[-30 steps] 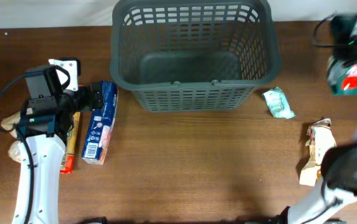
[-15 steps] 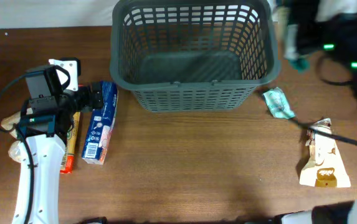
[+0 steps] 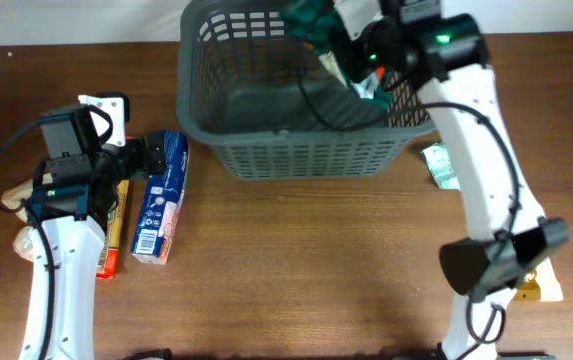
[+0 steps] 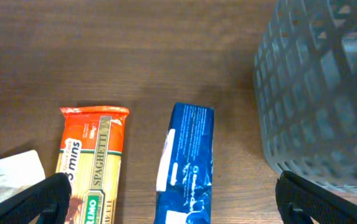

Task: Pack container
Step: 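Lift the pouch and drop it into the grey basket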

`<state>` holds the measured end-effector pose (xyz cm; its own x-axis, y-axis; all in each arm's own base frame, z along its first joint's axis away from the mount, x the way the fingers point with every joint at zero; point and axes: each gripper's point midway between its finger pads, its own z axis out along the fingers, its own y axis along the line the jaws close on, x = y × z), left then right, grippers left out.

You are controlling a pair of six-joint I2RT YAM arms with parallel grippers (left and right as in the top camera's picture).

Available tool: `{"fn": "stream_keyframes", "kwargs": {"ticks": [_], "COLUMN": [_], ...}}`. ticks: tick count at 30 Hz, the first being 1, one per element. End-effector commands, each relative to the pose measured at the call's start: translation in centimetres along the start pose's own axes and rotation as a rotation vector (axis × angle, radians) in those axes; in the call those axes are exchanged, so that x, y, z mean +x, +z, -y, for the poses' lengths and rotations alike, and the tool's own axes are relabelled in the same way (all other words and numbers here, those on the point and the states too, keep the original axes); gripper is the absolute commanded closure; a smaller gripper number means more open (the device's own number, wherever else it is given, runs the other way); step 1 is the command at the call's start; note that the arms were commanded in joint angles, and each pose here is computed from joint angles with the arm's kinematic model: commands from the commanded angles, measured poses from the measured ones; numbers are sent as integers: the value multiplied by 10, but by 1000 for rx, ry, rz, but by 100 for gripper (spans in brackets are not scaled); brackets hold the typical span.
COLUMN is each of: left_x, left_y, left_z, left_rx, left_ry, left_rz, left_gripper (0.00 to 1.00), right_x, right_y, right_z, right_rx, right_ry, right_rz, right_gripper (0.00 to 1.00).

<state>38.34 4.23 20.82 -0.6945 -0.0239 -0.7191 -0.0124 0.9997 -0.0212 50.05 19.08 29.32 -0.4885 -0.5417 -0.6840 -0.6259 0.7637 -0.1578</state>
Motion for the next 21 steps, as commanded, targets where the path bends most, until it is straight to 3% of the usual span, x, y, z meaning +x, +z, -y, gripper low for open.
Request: {"fn": "stream_keyframes", "kwargs": {"ticks": [1, 7, 15, 17, 20, 21], "left_x": [-7, -7, -7, -7, -7, -7], "left_y": [-1, -1, -1, -1, -1, -1], "left_z": [0, 0, 0, 0, 0, 0], "left_rx": [10, 10, 10, 10, 10, 10], "left_ry": [-10, -10, -10, -10, -10, -10], "left_rz": [14, 14, 14, 14, 14, 14], "left_gripper": [1, 1, 1, 1, 1, 1], "right_x": [-6, 25, 29, 30, 30, 27], "right_y": [10, 44, 47, 46, 39, 32], "right_z": [-24, -57, -70, -70, -63, -57], "right_rx": [-59, -142, -124, -126, -87, -56], "right_ry": [-11, -22, -54, -53, -56, -59], "right_rz": [1, -140, -178, -185, -189, -182], "right_gripper": [96, 97, 96, 78, 62, 53]}}
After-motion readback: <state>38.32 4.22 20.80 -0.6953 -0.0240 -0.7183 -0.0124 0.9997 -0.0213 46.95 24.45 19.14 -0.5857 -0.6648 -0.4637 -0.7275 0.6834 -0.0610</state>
